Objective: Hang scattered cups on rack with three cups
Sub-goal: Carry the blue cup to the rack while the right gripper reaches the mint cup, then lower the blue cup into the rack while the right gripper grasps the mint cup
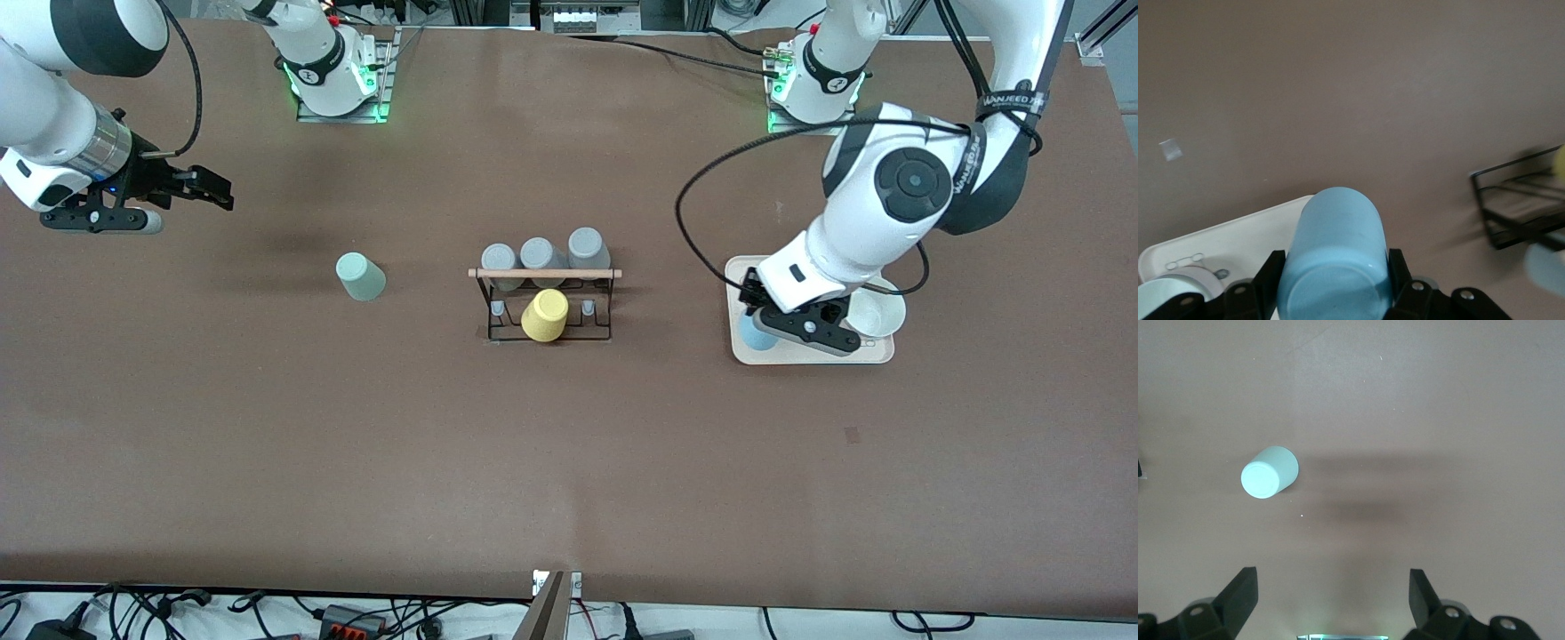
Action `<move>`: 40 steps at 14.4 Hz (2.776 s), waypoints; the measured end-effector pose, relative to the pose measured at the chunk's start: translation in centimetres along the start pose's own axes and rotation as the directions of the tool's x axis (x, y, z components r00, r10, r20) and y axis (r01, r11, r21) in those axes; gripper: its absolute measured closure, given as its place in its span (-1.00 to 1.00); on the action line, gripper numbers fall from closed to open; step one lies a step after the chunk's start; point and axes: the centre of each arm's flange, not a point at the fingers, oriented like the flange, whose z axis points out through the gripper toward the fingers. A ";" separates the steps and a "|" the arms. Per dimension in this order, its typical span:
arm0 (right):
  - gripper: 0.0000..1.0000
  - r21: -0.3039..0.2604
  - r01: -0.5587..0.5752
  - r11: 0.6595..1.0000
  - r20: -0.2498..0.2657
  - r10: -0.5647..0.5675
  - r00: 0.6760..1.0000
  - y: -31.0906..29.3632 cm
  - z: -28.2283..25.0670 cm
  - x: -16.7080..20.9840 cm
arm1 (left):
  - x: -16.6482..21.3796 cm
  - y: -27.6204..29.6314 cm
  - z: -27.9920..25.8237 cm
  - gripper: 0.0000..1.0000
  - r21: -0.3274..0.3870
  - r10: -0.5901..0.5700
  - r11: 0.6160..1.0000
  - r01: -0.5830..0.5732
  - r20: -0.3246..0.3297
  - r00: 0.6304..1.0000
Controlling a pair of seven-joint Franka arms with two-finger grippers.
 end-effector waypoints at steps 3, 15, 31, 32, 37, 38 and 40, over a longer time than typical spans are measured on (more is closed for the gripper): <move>-1.00 0.000 0.000 1.000 0.001 0.000 1.000 0.0 0.1 0.0 | 1.5 8.2 0.6 -0.33 -0.048 -0.159 0.986 0.159 -0.004 0.987; -1.00 0.000 0.000 1.000 0.012 0.000 1.000 0.0 0.6 -0.1 | 1.6 20.8 6.8 -0.33 -0.047 -0.249 0.967 0.251 0.031 0.968; -1.00 -0.011 0.003 1.000 -0.062 -0.003 0.998 -8.3 10.2 2.9 | 2.0 20.8 13.3 -0.33 -0.034 -0.247 0.968 0.250 0.062 0.967; -1.00 -0.011 -0.004 1.000 -0.067 0.003 0.998 -8.9 10.9 3.2 | 2.0 20.8 13.7 -0.33 -0.037 -0.247 0.968 0.250 0.062 0.967; -1.00 -0.009 -0.029 1.000 -0.084 0.028 0.996 -12.0 15.1 4.6 | 1.9 20.8 14.9 -0.33 -0.037 -0.248 0.967 0.251 0.069 0.966; -1.00 -0.011 -0.026 1.000 -0.080 0.025 0.996 -12.5 15.8 4.6 | 1.9 20.8 15.0 -0.34 -0.037 -0.247 0.967 0.250 0.070 0.966; -1.00 -0.012 -0.025 1.000 -0.080 0.024 0.996 -12.8 17.1 4.4 | 1.9 20.8 15.0 -0.59 -0.037 -0.247 0.967 0.250 0.070 0.966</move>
